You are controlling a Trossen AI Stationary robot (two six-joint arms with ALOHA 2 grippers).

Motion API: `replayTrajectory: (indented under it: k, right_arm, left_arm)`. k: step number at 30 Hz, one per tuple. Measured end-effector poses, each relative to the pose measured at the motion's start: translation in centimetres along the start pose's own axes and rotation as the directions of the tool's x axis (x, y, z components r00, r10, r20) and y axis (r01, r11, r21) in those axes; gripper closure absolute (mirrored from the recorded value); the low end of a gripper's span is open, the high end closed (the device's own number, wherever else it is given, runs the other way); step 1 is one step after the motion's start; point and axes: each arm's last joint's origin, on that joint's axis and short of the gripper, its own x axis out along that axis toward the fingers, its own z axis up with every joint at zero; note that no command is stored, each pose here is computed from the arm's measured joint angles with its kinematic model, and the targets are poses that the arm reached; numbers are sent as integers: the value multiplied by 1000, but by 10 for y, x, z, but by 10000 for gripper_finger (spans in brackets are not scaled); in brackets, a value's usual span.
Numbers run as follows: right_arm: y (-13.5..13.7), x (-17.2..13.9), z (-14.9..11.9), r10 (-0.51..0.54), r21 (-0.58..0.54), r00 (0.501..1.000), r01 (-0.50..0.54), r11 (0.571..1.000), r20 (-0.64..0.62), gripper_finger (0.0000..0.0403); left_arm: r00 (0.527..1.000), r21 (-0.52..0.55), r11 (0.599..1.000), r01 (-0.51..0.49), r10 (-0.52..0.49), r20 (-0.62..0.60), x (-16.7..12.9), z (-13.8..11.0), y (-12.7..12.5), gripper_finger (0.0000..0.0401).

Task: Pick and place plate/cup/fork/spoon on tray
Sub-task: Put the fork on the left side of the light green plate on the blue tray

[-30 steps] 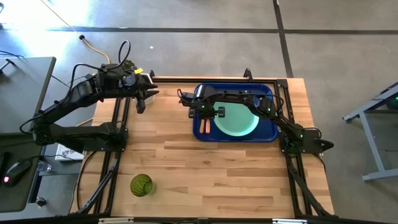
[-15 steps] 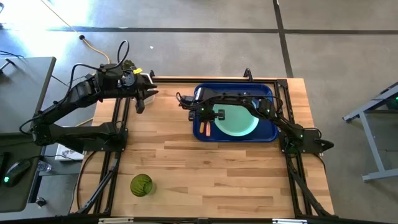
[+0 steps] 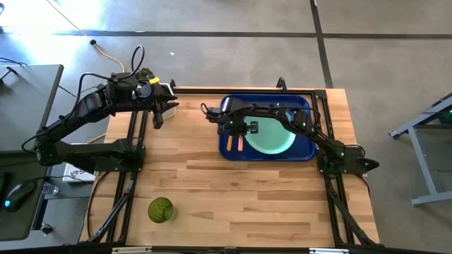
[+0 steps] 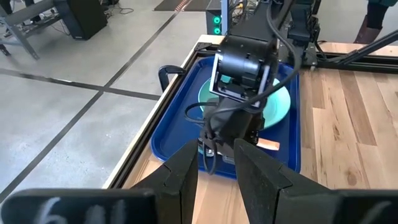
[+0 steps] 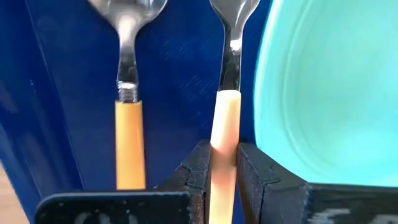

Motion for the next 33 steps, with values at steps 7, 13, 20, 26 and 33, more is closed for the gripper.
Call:
replayTrajectory:
  k: [7,13,20,26,33]
  right_arm:
    - [-2,0,5,-1,-7,999,1,1000,-40,372]
    - [4,0,-9,32,-14,999,-32,999,-43,372]
    - [14,11,-11,64,-9,998,-64,998,-27,372]
    - [12,13,-7,37,-1,999,-37,999,-14,372]
    - [10,13,-2,30,25,999,-30,999,-18,372]
  left_arm:
    - [1000,1,1000,-3,3,15,-5,0,-1,307]
    - [1000,2,1000,-5,5,26,-8,0,-1,307]
    - [1000,2,1000,-5,4,25,-8,0,-1,307]
    - [1000,2,1000,-4,4,23,-8,0,-1,307]
    - [1000,1,1000,-3,3,15,-8,-1,-1,307]
